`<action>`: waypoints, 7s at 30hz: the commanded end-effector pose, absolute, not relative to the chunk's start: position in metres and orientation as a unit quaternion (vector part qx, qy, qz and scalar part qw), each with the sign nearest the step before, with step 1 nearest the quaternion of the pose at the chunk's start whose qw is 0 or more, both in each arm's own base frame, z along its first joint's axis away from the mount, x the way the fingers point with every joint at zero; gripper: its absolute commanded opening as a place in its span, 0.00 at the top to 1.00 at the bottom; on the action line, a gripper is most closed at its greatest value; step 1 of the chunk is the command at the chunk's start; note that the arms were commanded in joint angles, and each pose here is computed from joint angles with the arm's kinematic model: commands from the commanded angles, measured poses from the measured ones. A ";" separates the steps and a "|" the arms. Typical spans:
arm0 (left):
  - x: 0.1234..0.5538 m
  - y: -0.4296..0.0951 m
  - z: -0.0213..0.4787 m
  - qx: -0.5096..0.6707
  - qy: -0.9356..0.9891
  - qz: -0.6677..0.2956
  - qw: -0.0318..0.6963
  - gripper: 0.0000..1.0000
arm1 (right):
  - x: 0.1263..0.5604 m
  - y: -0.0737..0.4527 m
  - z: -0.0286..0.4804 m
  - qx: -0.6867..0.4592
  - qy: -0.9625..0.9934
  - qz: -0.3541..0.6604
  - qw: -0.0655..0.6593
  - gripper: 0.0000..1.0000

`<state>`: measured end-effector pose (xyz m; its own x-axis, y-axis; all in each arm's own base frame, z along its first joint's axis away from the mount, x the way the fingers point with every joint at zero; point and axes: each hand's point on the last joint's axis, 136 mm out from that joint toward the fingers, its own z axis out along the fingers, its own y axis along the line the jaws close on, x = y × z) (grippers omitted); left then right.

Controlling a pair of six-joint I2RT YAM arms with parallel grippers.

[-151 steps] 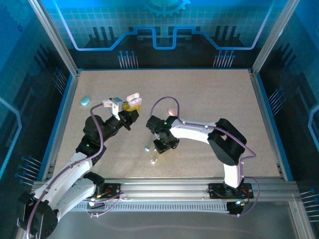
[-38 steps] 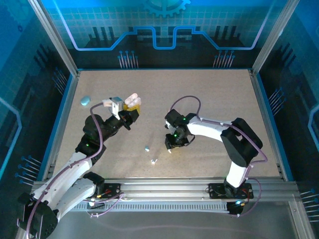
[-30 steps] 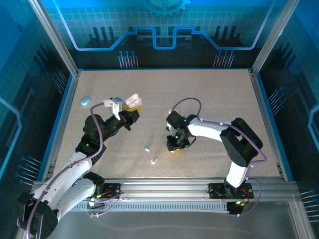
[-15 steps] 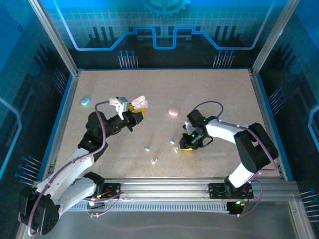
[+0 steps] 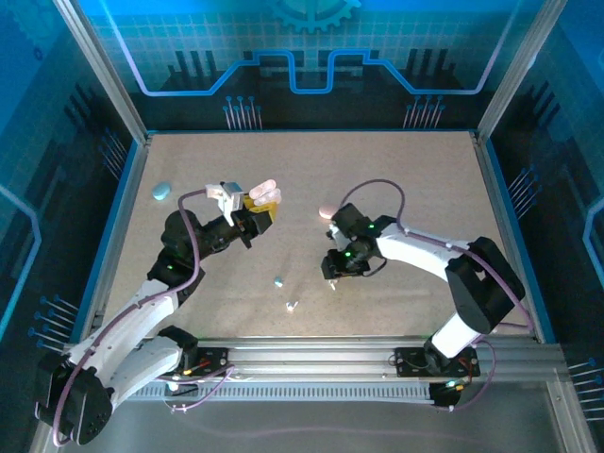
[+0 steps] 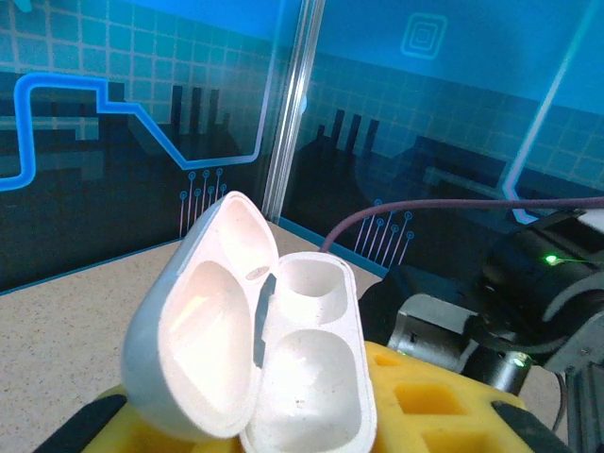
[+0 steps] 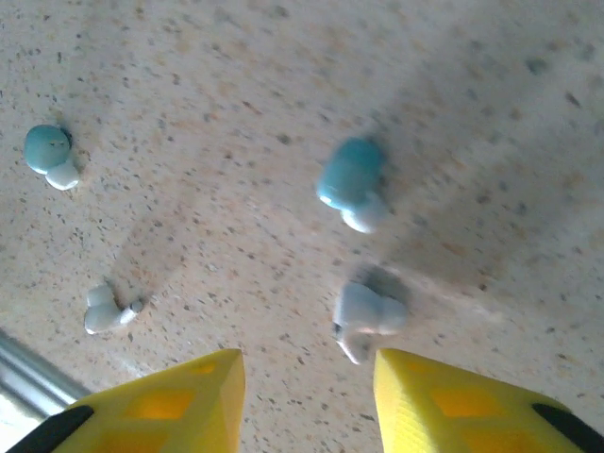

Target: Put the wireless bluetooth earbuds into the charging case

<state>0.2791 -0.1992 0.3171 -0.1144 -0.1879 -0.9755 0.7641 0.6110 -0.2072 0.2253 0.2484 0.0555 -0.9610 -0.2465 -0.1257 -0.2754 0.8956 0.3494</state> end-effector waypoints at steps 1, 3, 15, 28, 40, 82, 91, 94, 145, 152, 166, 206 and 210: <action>0.277 -0.196 0.341 0.222 0.619 -0.383 0.649 0.72 | 0.224 0.230 0.045 -0.156 0.985 0.054 0.053 0.57; 0.277 -0.193 0.341 0.216 0.620 -0.377 0.653 0.72 | 0.224 0.228 0.043 -0.172 0.983 0.008 0.064 0.57; 0.277 -0.186 0.342 0.205 0.622 -0.360 0.665 0.72 | 0.215 0.244 0.028 -0.246 0.962 -0.093 0.077 0.63; 0.279 -0.186 0.342 0.203 0.623 -0.360 0.664 0.72 | 0.223 0.240 0.017 -0.255 0.955 -0.125 0.089 0.72; 0.281 -0.187 0.341 0.202 0.626 -0.362 0.660 0.72 | 0.221 0.247 0.029 -0.170 0.979 0.096 0.055 0.80; 0.283 -0.192 0.339 0.203 0.625 -0.377 0.652 0.72 | 0.238 0.178 0.040 0.008 0.998 0.040 0.044 0.54; 0.282 -0.193 0.336 0.207 0.626 -0.380 0.649 0.72 | 0.239 0.179 0.034 -0.006 0.998 -0.034 0.042 0.53; 0.283 -0.193 0.334 0.206 0.627 -0.380 0.648 0.72 | 0.238 0.185 0.028 -0.005 0.999 -0.020 0.033 0.54; 0.269 -0.286 0.319 0.314 0.611 -0.475 0.550 0.71 | 0.266 0.215 0.346 -0.223 0.798 0.194 0.525 0.72; 0.260 -0.312 0.325 0.345 0.594 -0.500 0.528 0.71 | 0.257 0.239 0.366 -0.265 0.764 0.243 0.535 0.72; 0.257 -0.319 0.325 0.354 0.593 -0.503 0.519 0.72 | 0.256 0.250 0.370 -0.282 0.751 0.259 0.538 0.72; 0.250 -0.309 0.329 0.387 0.580 -0.450 0.558 0.72 | 0.241 0.242 0.384 -0.229 0.779 0.389 0.435 0.39; 0.250 -0.309 0.327 0.389 0.581 -0.447 0.558 0.72 | 0.244 0.240 0.384 -0.215 0.789 0.393 0.421 0.38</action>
